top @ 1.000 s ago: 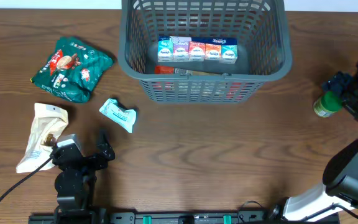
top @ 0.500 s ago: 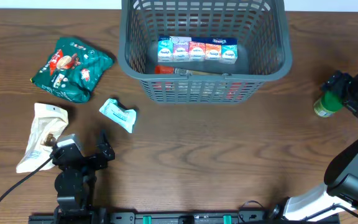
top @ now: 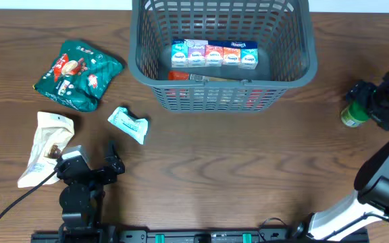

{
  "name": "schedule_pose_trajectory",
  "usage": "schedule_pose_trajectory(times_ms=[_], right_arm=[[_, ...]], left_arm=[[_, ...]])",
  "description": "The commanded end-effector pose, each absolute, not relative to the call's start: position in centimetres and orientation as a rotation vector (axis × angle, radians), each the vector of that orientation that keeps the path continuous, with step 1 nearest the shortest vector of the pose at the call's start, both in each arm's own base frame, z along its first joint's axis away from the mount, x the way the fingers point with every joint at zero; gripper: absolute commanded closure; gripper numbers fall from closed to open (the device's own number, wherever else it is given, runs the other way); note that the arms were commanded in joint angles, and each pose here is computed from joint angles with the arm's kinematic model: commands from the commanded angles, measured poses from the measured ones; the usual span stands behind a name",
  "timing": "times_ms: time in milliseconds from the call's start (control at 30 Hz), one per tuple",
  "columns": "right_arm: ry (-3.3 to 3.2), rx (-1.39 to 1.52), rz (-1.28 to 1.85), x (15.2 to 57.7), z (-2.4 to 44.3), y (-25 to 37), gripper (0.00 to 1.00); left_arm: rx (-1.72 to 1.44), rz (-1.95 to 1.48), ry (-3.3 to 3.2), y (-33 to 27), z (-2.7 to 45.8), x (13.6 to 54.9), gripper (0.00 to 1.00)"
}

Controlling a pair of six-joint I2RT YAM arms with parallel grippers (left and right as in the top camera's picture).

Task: Pack container
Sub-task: 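Lower the right gripper onto the green-capped jar and grasp it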

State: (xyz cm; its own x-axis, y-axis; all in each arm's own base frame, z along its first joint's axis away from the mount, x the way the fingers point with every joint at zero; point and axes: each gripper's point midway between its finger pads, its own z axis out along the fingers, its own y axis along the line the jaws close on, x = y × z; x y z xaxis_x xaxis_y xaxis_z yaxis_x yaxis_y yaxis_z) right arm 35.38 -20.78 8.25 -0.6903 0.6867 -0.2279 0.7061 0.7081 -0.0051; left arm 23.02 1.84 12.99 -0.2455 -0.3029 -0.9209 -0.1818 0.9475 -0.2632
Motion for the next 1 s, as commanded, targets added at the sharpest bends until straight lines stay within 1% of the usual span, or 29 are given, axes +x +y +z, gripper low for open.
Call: schedule_pose_trajectory(times_ms=[0, 700, 967], right_arm=[[2.738, 1.132, -0.126, 35.2, 6.6, -20.9, 0.01], [2.700, 1.168, -0.133, 35.9, 4.8, -22.8, 0.01], [2.745, 1.190, -0.126, 35.5, 2.5, -22.8, 0.02]], left_arm=[[-0.381, -0.097, 1.861, 2.2, 11.8, 22.8, 0.01], [-0.381, -0.096, 1.860, 2.2, 11.8, 22.8, 0.01], [-0.381, -0.096, 1.860, 2.2, 11.8, 22.8, 0.01]])
